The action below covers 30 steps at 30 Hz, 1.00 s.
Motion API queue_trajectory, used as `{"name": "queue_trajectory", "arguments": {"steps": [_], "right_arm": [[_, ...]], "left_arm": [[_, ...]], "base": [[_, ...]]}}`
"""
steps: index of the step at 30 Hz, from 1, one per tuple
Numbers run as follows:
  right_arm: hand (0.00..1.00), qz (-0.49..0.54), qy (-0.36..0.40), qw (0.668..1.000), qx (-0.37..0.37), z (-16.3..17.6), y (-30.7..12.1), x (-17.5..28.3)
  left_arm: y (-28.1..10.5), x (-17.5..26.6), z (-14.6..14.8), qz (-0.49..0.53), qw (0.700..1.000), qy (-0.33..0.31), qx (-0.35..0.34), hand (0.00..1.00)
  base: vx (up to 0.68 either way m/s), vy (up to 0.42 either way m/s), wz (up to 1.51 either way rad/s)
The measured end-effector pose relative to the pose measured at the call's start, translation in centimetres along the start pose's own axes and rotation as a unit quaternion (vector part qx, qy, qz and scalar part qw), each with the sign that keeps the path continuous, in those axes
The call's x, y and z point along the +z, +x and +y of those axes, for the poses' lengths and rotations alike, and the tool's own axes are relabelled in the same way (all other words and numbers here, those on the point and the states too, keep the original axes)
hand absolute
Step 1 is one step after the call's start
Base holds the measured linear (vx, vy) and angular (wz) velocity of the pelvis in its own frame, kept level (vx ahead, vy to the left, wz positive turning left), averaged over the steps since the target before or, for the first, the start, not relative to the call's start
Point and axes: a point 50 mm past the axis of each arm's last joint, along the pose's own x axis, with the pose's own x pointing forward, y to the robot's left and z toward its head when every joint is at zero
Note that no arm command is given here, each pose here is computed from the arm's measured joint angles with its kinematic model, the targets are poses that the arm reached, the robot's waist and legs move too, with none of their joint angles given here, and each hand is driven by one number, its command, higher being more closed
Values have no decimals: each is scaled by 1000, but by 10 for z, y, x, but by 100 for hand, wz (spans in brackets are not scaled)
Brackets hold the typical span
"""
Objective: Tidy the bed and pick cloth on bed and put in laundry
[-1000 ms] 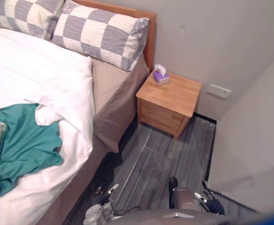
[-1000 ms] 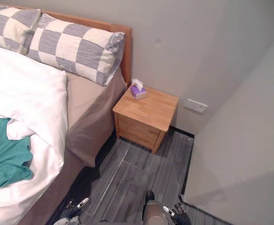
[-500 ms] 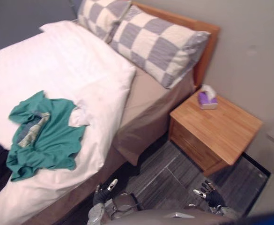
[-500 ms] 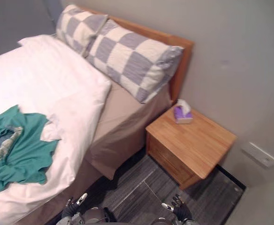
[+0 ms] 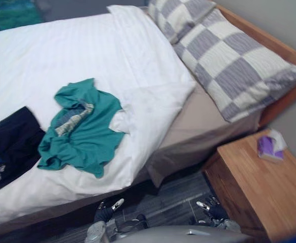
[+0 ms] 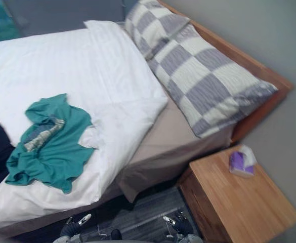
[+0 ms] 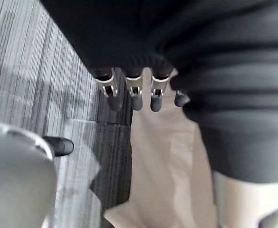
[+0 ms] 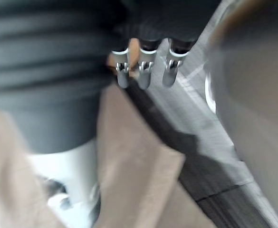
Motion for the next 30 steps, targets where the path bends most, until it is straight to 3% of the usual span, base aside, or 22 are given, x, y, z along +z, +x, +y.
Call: {"name": "queue_trajectory", "arguments": {"steps": [4,9,15,18,20,23,26,30], "right_arm": [[0,-23,20,1000,3,2,-3,0],[0,-48,27,998,-10,-7,-5,6],[0,-77,92,980,-159,-23,-14,2],[0,-132,126,954,-239,-29,-19,19],[0,-203,153,916,-311,-42,-30,47],[0,-329,158,859,-360,-47,-54,101],[0,-445,111,811,-362,-36,-82,149],[0,-555,-29,760,-337,-6,-117,201]], "left_arm": [[1,3,-2,-1,1000,27,-8,0],[-1,-3,-25,4,1000,-9,-28,0],[-2,-5,-29,3,999,-25,-41,0],[-3,-7,-18,5,999,-34,-25,0],[-6,-9,-11,0,999,-36,-20,0],[-9,-11,-1,-6,999,-38,-15,0],[-11,-12,4,-13,999,-35,-14,0],[-20,-31,18,6,1000,-21,-2,0]], "base": [[184,-196,107],[232,-166,5],[103,-53,-10],[9,31,-12],[-11,57,-14],[-31,42,-11],[-32,7,2],[41,6,3]]}}
